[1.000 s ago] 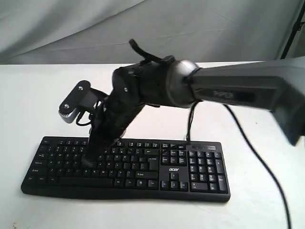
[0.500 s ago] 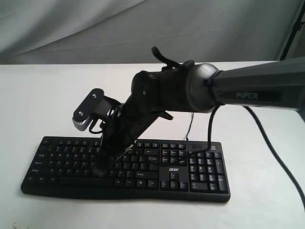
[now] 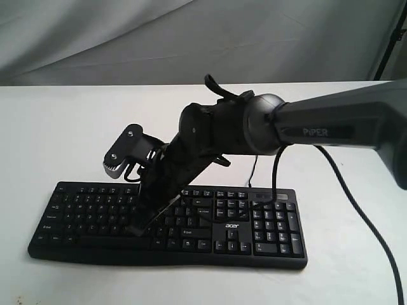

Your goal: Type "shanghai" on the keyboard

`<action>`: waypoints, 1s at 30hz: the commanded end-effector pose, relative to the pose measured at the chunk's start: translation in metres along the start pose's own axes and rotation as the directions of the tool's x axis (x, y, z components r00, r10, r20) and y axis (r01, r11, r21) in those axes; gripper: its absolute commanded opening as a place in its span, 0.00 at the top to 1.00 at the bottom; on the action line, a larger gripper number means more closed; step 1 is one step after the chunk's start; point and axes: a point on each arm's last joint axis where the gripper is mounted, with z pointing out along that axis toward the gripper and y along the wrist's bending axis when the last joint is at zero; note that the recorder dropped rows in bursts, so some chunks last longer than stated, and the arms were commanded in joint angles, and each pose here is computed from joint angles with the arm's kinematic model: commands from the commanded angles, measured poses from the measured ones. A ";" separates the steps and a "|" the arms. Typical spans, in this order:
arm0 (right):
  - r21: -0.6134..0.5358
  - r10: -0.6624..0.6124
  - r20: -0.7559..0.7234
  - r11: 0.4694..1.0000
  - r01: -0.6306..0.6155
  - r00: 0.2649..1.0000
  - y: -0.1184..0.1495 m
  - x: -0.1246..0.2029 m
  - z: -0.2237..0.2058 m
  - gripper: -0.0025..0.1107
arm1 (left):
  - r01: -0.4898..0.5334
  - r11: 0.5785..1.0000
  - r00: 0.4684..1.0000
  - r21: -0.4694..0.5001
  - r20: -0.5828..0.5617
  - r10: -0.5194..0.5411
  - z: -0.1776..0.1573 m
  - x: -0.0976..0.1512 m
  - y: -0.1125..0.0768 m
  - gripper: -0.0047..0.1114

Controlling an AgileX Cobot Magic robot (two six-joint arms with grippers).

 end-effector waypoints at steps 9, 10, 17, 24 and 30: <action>-0.015 0.004 0.006 1.000 -0.003 1.000 -0.008 -0.005 0.002 0.98 | 0.003 1.000 1.000 0.007 0.012 -0.003 0.000 -0.001 0.000 0.96; -0.016 0.002 0.006 1.000 -0.001 1.000 -0.008 -0.005 0.002 0.98 | 0.003 1.000 1.000 0.007 0.012 -0.003 0.000 -0.001 0.000 0.96; -0.032 0.005 -0.019 0.999 -0.006 1.000 -0.007 0.000 0.011 0.98 | 0.003 1.000 1.000 0.007 0.012 -0.003 0.000 -0.001 0.000 0.96; -0.029 0.001 -0.016 1.000 -0.001 1.000 -0.007 0.000 0.010 0.98 | 0.003 1.000 1.000 0.007 0.012 -0.003 0.000 -0.001 0.000 0.96; -0.037 0.008 -0.035 0.999 -0.009 0.999 -0.007 0.005 0.020 0.98 | 0.003 1.000 1.000 0.007 0.012 -0.003 0.000 -0.001 0.000 0.96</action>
